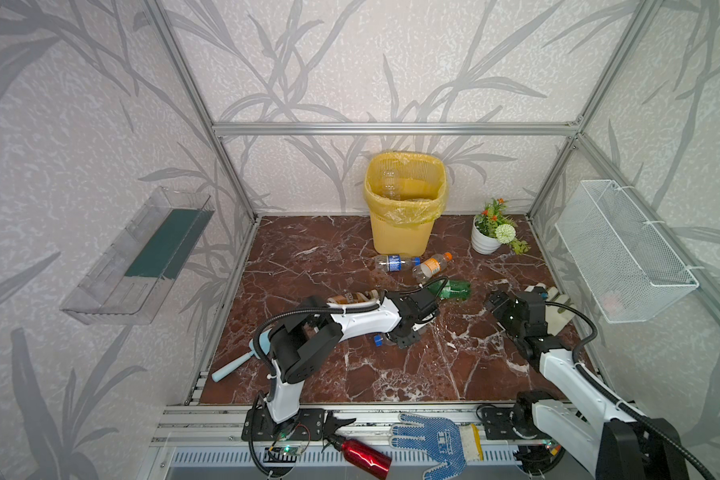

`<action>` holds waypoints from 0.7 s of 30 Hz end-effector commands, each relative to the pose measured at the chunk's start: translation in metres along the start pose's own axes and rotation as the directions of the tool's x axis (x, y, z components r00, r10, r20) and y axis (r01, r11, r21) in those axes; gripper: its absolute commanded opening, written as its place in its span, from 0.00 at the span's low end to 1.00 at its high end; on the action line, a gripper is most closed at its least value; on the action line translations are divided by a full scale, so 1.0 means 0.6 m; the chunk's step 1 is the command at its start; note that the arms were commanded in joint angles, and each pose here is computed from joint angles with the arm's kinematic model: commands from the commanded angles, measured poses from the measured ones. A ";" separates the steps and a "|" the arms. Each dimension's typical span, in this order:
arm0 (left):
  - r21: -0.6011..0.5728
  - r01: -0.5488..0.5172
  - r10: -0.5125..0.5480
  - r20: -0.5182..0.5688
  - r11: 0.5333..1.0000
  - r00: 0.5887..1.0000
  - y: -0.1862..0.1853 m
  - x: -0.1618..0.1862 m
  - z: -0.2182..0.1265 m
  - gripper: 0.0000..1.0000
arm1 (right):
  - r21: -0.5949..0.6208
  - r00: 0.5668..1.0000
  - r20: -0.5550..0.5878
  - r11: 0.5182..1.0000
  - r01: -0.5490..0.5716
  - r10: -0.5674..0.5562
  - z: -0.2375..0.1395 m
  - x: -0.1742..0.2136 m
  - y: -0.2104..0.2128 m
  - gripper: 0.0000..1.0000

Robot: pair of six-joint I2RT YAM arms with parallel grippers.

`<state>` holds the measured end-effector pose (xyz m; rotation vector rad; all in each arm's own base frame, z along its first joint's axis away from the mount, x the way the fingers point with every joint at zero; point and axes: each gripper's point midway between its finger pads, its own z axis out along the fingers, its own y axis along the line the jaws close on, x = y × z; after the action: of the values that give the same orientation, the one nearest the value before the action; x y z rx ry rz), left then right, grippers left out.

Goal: Throw the plastic bottles in the bin
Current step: 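Lift the Pepsi bottle with the left gripper and drop it into the bin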

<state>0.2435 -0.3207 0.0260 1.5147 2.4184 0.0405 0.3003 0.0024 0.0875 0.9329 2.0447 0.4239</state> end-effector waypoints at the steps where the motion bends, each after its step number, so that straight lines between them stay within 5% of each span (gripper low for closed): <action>1: -0.018 0.016 -0.014 0.095 1.000 0.995 0.013 -0.033 -0.056 0.49 | -0.018 1.000 -0.006 1.000 -0.014 0.014 0.002 0.003 0.000 0.95; 5: -0.145 0.091 -0.048 0.277 0.985 0.960 0.068 -0.077 -0.163 0.46 | -0.026 1.000 -0.003 0.999 -0.020 0.020 0.000 0.001 0.001 0.95; 8: -0.275 0.160 -0.013 0.470 0.948 0.883 0.133 -0.113 -0.306 0.46 | -0.041 1.000 -0.001 0.999 -0.024 0.024 -0.002 -0.003 0.007 0.95; 11: -0.343 0.301 0.036 0.711 0.890 0.702 0.211 -0.135 -0.503 0.46 | -0.057 1.000 0.001 0.998 -0.025 0.025 -0.004 -0.006 0.013 0.95; 13: -0.313 0.440 0.064 0.867 0.842 0.495 0.266 -0.126 -0.651 0.44 | -0.068 1.000 0.001 0.997 -0.021 0.021 -0.006 -0.008 0.018 0.95; 16: -0.252 0.580 0.137 0.962 0.775 0.235 0.327 -0.092 -0.805 0.42 | -0.075 1.000 0.005 0.997 -0.022 0.022 -0.009 -0.011 0.019 0.95; 18: -0.250 0.619 0.187 0.968 0.745 0.167 0.351 -0.089 -0.853 0.42 | -0.077 1.000 0.013 0.997 -0.024 0.025 -0.013 -0.015 0.019 0.95; 21: -0.236 0.626 0.183 0.972 0.743 0.148 0.389 -0.126 -0.857 0.42 | -0.080 0.999 0.023 0.996 -0.023 0.025 -0.020 -0.022 0.018 0.95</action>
<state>0.3118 -0.1855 0.5914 0.3420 1.2142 -0.1629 0.3019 0.0018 0.1019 0.9211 1.9976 0.4940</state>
